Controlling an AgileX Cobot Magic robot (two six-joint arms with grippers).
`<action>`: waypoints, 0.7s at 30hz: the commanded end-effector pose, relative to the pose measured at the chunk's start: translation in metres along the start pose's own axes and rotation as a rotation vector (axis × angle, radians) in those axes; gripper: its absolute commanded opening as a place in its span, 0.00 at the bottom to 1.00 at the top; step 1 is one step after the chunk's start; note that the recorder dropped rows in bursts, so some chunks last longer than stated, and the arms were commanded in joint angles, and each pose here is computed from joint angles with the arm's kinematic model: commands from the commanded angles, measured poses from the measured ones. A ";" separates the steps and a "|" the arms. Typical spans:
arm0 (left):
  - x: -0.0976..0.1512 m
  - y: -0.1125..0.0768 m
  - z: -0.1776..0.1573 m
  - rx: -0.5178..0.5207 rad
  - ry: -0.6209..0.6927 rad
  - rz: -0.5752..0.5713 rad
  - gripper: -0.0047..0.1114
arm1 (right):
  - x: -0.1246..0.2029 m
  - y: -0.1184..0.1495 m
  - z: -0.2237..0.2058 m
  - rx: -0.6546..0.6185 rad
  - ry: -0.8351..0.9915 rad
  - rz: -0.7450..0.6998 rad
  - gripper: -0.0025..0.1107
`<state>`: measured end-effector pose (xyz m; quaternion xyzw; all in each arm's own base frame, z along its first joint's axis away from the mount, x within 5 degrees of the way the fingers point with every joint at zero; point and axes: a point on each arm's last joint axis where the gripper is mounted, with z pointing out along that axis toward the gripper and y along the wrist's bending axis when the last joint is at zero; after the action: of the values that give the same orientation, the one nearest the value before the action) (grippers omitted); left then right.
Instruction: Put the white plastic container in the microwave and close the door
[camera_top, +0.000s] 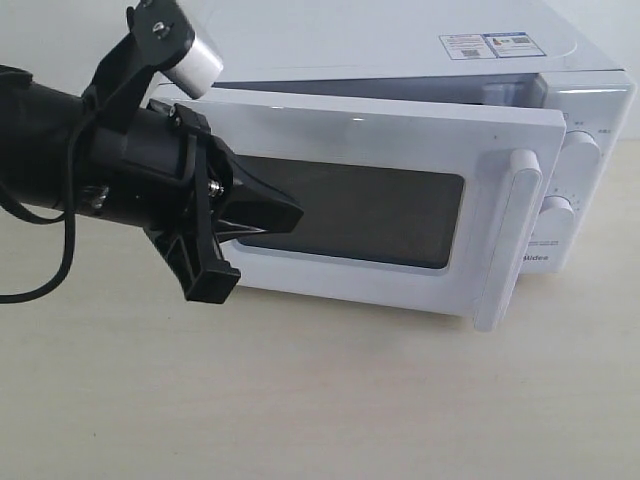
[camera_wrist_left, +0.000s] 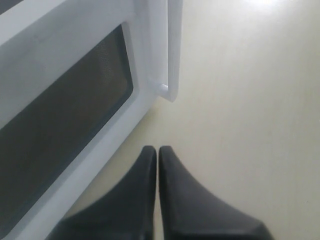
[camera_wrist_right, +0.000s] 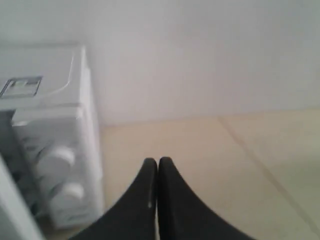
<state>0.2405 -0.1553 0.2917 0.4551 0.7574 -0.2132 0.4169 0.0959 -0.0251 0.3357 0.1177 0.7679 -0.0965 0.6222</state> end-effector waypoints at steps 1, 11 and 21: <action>-0.001 -0.001 0.000 -0.003 -0.009 -0.023 0.07 | 0.025 0.034 -0.010 -0.363 0.320 0.012 0.02; -0.001 -0.001 0.000 -0.003 -0.009 -0.023 0.07 | 0.036 0.107 0.003 -0.785 0.421 0.009 0.02; -0.001 -0.001 0.000 -0.003 -0.009 -0.023 0.07 | 0.036 0.150 0.053 -0.761 0.247 0.137 0.02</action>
<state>0.2405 -0.1553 0.2917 0.4551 0.7574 -0.2132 0.4169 0.1717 0.0999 0.2879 -0.0758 0.8317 0.2381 0.4958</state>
